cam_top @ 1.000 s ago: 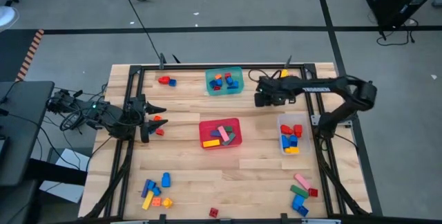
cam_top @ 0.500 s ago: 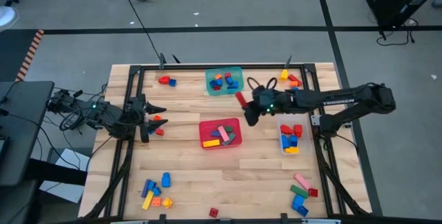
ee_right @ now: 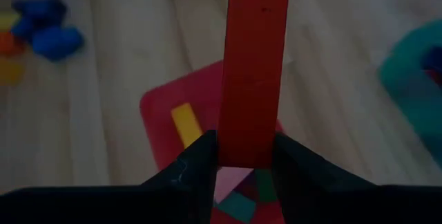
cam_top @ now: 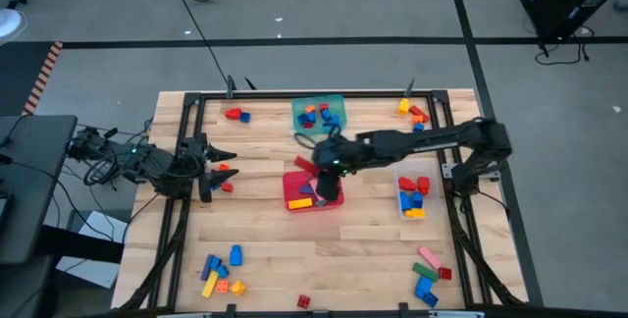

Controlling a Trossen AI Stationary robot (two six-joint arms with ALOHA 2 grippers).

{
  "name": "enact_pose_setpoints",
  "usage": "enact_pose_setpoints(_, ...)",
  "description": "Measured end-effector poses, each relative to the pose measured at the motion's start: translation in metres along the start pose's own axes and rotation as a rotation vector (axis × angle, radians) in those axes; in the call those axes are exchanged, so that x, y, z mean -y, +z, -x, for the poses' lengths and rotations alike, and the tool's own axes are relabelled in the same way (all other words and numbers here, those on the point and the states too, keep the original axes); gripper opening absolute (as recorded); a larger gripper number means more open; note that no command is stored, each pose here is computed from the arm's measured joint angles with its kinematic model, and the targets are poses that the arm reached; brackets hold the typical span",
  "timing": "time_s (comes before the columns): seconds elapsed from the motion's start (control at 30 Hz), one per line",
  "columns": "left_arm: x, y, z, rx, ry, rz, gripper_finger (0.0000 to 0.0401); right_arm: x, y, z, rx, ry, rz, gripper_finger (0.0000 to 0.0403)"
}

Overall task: Sort blocks by size
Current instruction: Put the red block into the red bin

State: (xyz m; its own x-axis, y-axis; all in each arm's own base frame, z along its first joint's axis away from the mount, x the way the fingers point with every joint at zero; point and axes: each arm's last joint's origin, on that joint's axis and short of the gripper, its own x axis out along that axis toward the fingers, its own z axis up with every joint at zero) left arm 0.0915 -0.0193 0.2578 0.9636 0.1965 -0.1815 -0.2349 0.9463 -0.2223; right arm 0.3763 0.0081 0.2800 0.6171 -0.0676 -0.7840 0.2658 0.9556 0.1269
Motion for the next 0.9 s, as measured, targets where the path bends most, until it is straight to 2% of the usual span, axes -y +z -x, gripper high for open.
enact_pose_setpoints(0.27, 0.0, 0.0, 0.0, 0.0, 0.0, 0.001, 0.0241, -0.009, 0.008, -0.045, -0.183, 0.018, 0.05, 0.0128)
enact_pose_setpoints(0.63, 0.0, 0.0, 0.0, 0.0, 0.0, 0.001, 0.0241, -0.009, -0.016, -0.105, -0.359, 0.031, 0.059, 0.0128)
enact_pose_setpoints(0.9, 0.0, 0.0, 0.0, 0.0, 0.0, 0.001, 0.0241, -0.008, -0.024, -0.12, -0.405, 0.024, 0.051, 0.0143)
